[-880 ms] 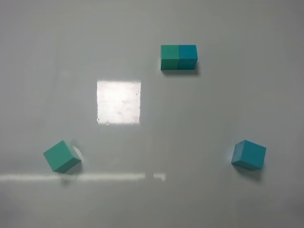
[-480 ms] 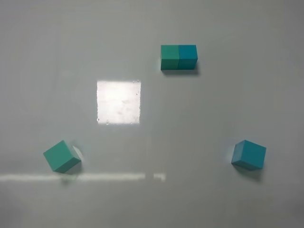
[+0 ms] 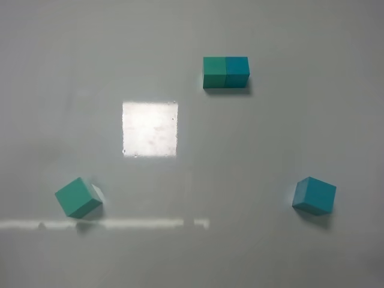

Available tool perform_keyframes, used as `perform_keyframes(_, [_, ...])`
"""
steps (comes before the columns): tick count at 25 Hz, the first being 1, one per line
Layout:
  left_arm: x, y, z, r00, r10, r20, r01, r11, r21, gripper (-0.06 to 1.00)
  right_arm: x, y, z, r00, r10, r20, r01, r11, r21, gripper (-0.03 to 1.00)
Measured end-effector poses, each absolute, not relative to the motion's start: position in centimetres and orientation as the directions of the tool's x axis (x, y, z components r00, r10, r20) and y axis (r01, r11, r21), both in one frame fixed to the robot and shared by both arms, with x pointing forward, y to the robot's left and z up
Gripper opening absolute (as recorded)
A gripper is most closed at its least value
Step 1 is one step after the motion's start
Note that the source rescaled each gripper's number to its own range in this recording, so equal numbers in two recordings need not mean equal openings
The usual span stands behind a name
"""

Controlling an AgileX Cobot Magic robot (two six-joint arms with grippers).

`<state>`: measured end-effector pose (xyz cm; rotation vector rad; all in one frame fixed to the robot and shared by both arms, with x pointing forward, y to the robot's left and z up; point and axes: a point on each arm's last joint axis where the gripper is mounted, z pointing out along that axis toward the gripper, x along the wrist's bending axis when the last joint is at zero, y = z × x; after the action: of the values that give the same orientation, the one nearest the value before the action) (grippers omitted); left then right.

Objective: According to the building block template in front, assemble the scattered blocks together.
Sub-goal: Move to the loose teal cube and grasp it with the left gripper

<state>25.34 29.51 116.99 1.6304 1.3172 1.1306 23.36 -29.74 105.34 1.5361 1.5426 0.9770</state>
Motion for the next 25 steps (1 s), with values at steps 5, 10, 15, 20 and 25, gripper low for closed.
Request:
perform_keyframes(5, [28.7,27.6,120.9,0.416,0.870,0.265,0.344,-0.420,0.839,0.69,23.4,-29.7,105.3,-0.012,1.000,0.012,0.438,-0.006,0.899,0.54])
perform_keyframes(10, [31.3,27.5,120.5,0.507,0.814,0.284,0.372,-0.504,0.780,0.62,23.4,-29.7,105.3,-0.012,1.000,0.012,0.438,-0.006,0.899,0.54])
perform_keyframes(15, [32.1,27.2,120.6,0.564,0.747,0.351,0.296,-0.580,0.759,0.55,23.4,-29.7,105.3,-0.012,1.000,0.012,0.438,-0.006,0.899,0.54])
perform_keyframes(20, [34.2,26.6,120.4,0.609,0.700,0.372,0.251,-0.615,0.748,0.55,23.4,-29.7,105.3,-0.012,1.000,0.012,0.438,-0.006,0.899,0.54])
perform_keyframes(25, [36.8,25.8,121.5,0.633,0.664,0.399,0.205,-0.640,0.741,0.54,23.4,-29.7,105.3,-0.012,1.000,0.012,0.438,-0.006,0.899,0.54])
